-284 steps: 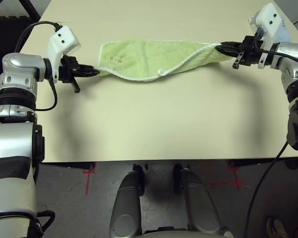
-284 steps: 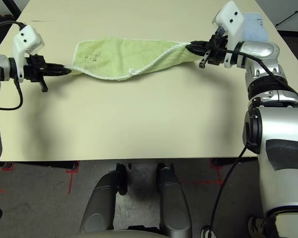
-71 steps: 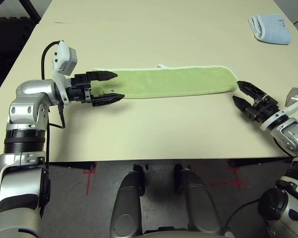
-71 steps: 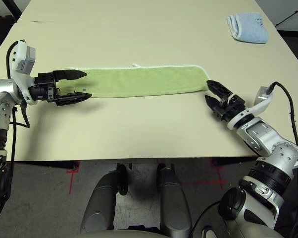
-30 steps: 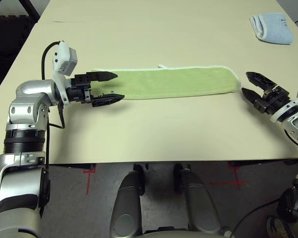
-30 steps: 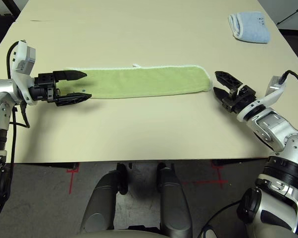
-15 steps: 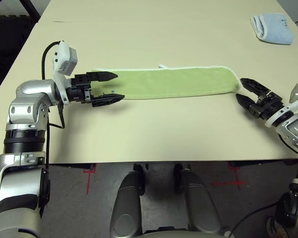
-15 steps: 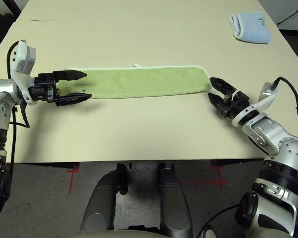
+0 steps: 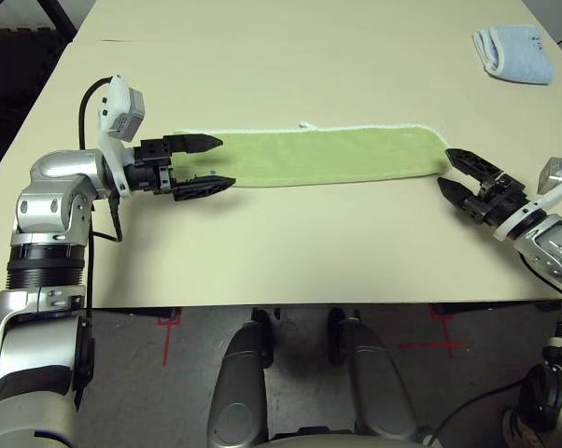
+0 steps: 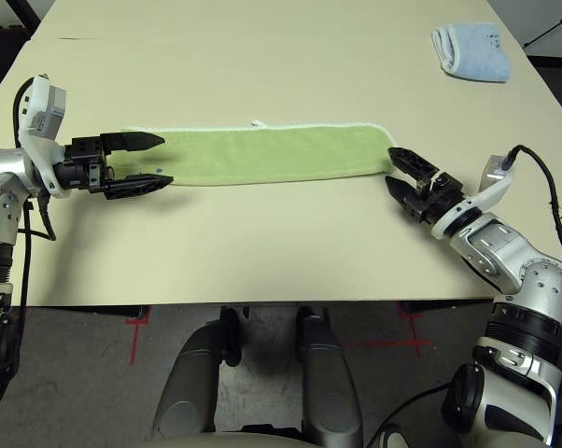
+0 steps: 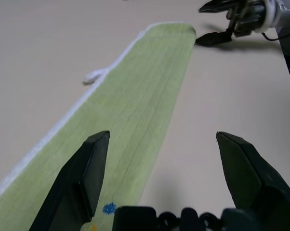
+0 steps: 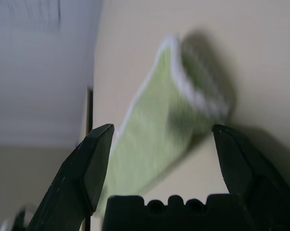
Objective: Fold the towel and set it aside.
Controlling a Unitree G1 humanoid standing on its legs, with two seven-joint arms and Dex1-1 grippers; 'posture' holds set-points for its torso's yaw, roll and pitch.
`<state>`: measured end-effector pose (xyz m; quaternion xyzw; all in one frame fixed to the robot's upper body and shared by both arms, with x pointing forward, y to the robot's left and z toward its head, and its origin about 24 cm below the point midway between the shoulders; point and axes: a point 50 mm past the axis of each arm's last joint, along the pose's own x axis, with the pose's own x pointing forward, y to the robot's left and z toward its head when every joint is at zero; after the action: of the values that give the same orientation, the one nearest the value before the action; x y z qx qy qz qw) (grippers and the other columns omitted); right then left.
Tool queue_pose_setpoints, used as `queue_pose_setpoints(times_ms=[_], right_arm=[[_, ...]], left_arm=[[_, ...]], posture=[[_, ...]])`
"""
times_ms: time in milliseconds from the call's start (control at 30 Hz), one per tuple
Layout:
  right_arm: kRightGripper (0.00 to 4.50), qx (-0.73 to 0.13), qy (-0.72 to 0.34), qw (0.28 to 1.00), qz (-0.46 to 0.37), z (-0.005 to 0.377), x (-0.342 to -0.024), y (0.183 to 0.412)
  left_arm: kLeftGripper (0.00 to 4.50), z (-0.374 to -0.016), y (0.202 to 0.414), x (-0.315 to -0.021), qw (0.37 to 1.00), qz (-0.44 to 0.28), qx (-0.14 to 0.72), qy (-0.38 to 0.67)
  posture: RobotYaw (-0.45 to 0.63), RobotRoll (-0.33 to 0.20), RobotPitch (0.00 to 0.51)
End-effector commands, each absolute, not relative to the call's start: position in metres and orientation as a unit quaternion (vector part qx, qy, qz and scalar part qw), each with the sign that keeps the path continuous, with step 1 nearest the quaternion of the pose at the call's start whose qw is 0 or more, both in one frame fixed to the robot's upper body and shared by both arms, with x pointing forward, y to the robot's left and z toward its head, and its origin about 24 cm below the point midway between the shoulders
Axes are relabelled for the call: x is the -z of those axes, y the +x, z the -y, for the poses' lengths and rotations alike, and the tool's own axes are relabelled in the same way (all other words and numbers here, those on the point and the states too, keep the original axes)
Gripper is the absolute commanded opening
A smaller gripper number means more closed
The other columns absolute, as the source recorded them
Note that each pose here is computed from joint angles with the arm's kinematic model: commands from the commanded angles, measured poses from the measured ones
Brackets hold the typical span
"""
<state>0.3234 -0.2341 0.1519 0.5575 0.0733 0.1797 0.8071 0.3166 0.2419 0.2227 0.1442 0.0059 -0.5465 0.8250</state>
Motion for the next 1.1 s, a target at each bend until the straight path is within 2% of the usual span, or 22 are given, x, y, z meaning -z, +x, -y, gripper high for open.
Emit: queue_pose_setpoints(times_ms=[33, 200, 533, 633, 800, 1100], right_arm=[[4.48, -0.163, 0.541, 0.818, -0.102, 0.201, -0.141, 0.348], [4.48, -0.167, 0.538, 0.821, -0.094, 0.196, -0.143, 0.357], [4.48, -0.171, 0.535, 0.822, -0.093, 0.197, -0.142, 0.358], [4.48, -0.164, 0.532, 0.826, -0.084, 0.225, -0.143, 0.338], [4.48, -0.163, 0.532, 0.826, -0.091, 0.241, -0.143, 0.312], [4.48, -0.108, 0.537, 0.833, -0.076, 0.256, -0.138, 0.292]], left_arm=[[4.48, -0.239, 0.314, -0.221, 0.818, -0.011, 0.555, 0.150], [4.48, -0.239, 0.313, -0.221, 0.818, -0.013, 0.555, 0.149], [4.48, -0.238, 0.312, -0.221, 0.818, -0.013, 0.555, 0.148], [4.48, -0.238, 0.312, -0.220, 0.818, -0.013, 0.556, 0.147], [4.48, -0.237, 0.314, -0.220, 0.817, -0.013, 0.558, 0.146], [4.48, -0.236, 0.315, -0.219, 0.814, -0.013, 0.562, 0.145]], posture=[[-0.04, 0.000, 0.296], [-0.03, 0.000, 0.299], [-0.03, 0.000, 0.298], [-0.05, 0.000, 0.302], [-0.06, 0.000, 0.301], [-0.07, 0.000, 0.297]])
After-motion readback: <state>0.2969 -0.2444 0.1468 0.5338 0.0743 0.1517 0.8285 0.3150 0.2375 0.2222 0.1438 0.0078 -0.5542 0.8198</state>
